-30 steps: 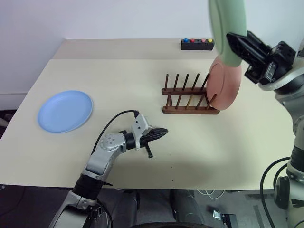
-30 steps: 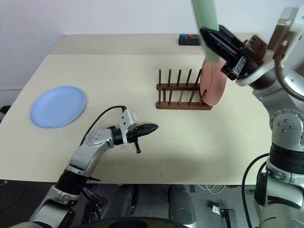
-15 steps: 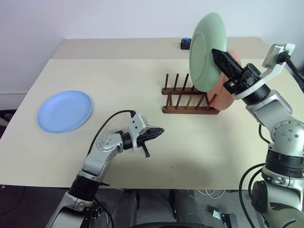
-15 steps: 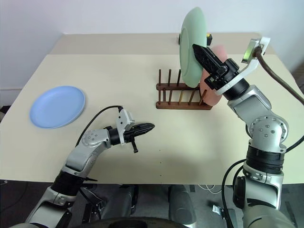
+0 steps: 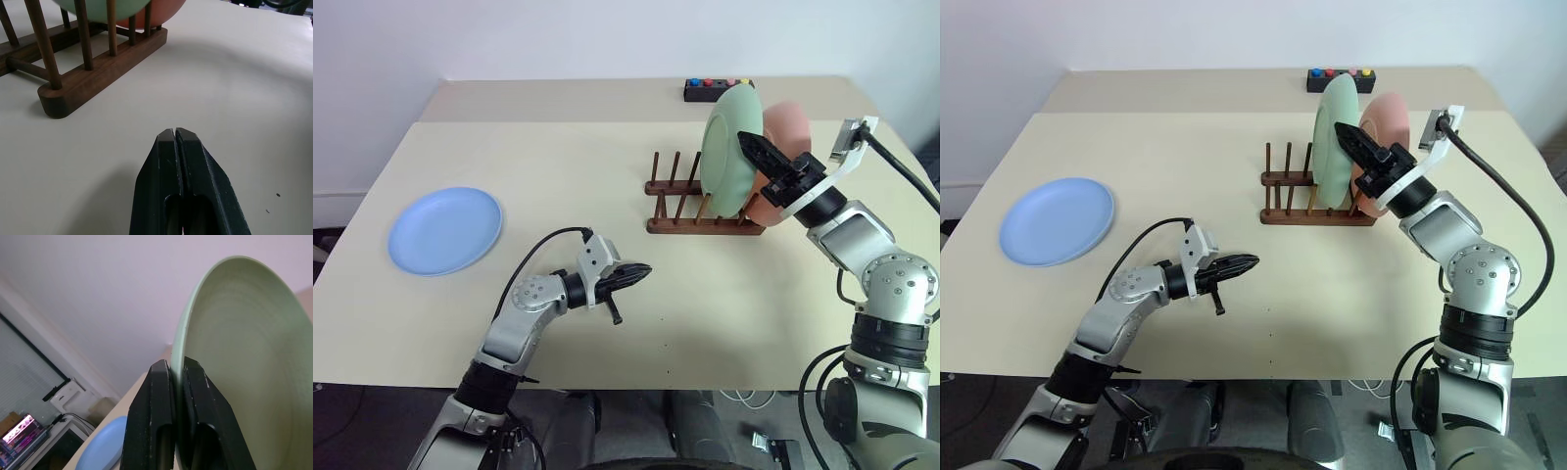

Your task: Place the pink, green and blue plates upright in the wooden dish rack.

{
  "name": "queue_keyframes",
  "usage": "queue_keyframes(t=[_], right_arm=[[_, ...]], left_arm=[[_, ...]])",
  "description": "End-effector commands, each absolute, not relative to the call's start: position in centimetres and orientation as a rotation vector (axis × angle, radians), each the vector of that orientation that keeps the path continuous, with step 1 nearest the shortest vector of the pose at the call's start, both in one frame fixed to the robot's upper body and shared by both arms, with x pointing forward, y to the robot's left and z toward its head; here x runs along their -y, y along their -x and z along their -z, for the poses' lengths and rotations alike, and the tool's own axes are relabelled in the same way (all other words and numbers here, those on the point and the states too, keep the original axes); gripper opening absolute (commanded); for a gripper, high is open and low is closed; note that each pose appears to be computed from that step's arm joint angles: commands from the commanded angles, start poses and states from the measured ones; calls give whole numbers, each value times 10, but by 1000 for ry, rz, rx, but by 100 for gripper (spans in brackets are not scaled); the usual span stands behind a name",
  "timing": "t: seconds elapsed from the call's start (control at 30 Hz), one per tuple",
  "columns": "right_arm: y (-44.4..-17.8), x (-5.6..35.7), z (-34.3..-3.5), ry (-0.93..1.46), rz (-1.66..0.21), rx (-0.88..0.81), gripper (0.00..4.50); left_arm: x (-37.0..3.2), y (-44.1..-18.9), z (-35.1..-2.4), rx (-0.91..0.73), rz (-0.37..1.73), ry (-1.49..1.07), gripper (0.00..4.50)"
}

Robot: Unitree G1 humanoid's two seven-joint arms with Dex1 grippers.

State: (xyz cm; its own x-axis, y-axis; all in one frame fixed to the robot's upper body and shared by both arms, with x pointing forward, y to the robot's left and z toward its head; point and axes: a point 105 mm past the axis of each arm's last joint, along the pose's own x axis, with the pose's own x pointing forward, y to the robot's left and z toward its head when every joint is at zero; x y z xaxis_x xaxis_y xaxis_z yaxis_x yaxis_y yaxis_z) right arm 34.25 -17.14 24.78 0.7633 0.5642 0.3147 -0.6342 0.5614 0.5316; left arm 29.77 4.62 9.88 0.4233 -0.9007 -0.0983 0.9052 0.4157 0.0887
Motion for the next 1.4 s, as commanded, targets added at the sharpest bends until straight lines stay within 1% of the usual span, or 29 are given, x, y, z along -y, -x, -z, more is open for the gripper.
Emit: queue_keyframes(t=[0.03, 0.13, 0.17, 0.3, 0.47, 0.6, 0.73, 0.8, 0.87, 0.93, 1.0, 1.07, 1.1, 1.17, 1.23, 1.3, 1.4], right_arm=[[-339, 173, -263, -674, -723, 165, 2], [-339, 173, -265, -668, -724, 169, 102], [-339, 173, -265, -663, -723, 169, 146], [-338, 172, -269, -631, -723, 182, 346], [-339, 172, -273, -603, -719, 192, 346], [-329, 175, -292, -312, -707, 263, 346], [-324, 175, -300, -195, -711, 314, 346], [-321, 174, -304, 51, -676, 391, 346], [-316, 169, -312, 194, -676, 473, 346], [-306, 153, -316, 239, -771, 510, 346], [-296, 131, -311, 306, -888, 514, 346], [-291, 117, -304, 344, -952, 508, 346], [-290, 108, -296, 373, -989, 493, 346], [-290, 85, -275, 405, -1084, 442, 351], [-293, 73, -259, 430, -1126, 407, 351], [-296, 65, -248, 447, -1154, 383, 351], [-298, 60, -240, 451, -1186, 370, 351]], left_arm=[[-43, -296, -113, 22, 1142, -144, 0], [-43, -297, -113, 24, 1142, -141, 0], [-42, -297, -113, 24, 1142, -141, 0], [-42, -297, -113, 24, 1142, -139, 0], [-42, -297, -113, 26, 1143, -139, 0], [-43, -297, -113, 24, 1141, -137, 0], [-43, -297, -113, 24, 1141, -137, 0], [-43, -297, -113, 25, 1142, -136, 0], [-43, -298, -114, 28, 1139, -138, 0], [-45, -300, -115, 31, 1128, -139, 0], [-49, -303, -118, 41, 1102, -142, 0], [-52, -305, -122, 58, 1074, -142, 0], [-59, -310, -130, 74, 1030, -116, 0], [-86, -324, -150, 114, 868, -62, 55], [-116, -330, -171, 165, 727, -27, 129], [-150, -332, -186, 195, 584, -42, 235], [-193, -332, -200, 191, 388, -115, 377]])
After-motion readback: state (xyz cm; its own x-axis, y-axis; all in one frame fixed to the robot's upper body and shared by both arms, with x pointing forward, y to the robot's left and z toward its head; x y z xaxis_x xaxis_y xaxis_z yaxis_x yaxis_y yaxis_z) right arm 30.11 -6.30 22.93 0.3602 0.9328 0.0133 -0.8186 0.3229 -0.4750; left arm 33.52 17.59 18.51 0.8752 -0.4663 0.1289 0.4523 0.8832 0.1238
